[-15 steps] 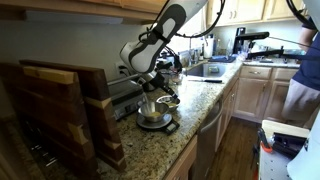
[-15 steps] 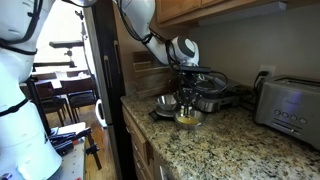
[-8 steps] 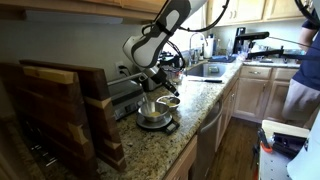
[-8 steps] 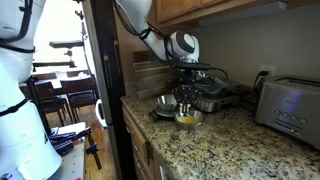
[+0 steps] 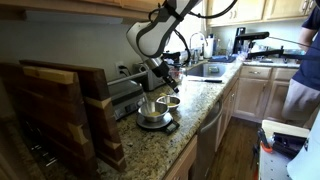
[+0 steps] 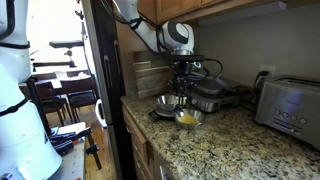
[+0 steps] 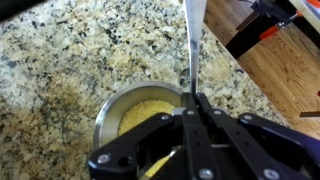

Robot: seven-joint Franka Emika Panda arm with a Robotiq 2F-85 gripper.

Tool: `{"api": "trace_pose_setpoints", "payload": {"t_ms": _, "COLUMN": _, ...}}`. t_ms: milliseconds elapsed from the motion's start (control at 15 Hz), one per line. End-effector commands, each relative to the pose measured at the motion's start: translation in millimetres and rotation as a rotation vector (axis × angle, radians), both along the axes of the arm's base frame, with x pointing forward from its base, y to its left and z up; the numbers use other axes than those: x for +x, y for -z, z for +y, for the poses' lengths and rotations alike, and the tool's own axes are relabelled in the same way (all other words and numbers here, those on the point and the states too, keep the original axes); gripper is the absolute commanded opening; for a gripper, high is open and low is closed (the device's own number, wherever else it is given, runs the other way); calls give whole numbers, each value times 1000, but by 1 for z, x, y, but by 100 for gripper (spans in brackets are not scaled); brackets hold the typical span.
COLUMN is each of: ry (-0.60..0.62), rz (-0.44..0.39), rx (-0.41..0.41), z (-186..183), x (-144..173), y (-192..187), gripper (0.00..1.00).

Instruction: Pick up the spoon and scoop some of the objects from the bowl on the right and put them in the bowl to the left

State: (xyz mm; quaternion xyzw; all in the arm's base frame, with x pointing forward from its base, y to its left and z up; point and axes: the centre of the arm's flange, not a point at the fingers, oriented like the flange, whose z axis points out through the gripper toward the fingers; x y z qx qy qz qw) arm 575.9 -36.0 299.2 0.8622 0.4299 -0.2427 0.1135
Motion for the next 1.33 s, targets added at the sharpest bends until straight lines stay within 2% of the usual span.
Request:
{"api": "trace_pose_setpoints", "payload": {"t_ms": 0, "ry": -43, "rz": -38, "rx": 5, "z": 11, "x": -32, "y": -27, "gripper": 2}}
{"api": "trace_pose_setpoints", "payload": {"t_ms": 400, "ry": -119, "rz": -55, "rx": -30, "z": 41, "x": -27, "y": -36, "gripper": 2}}
{"api": "trace_pose_setpoints", "payload": {"t_ms": 667, "ry": -197, "rz": -72, "rx": -105, "z": 63, "x": -23, "y": -28, "gripper": 2}}
{"api": "trace_pose_setpoints", "payload": {"t_ms": 1000, "ry": -282, "rz": -127, "rx": -175, "z": 87, "x": -28, "y": -18, "gripper": 3}}
{"api": "trace_pose_setpoints", "payload": {"t_ms": 1267, "ry": -326, "rz": -202, "rx": -218, "z": 97, "x": -34, "y": -4, "gripper": 2}}
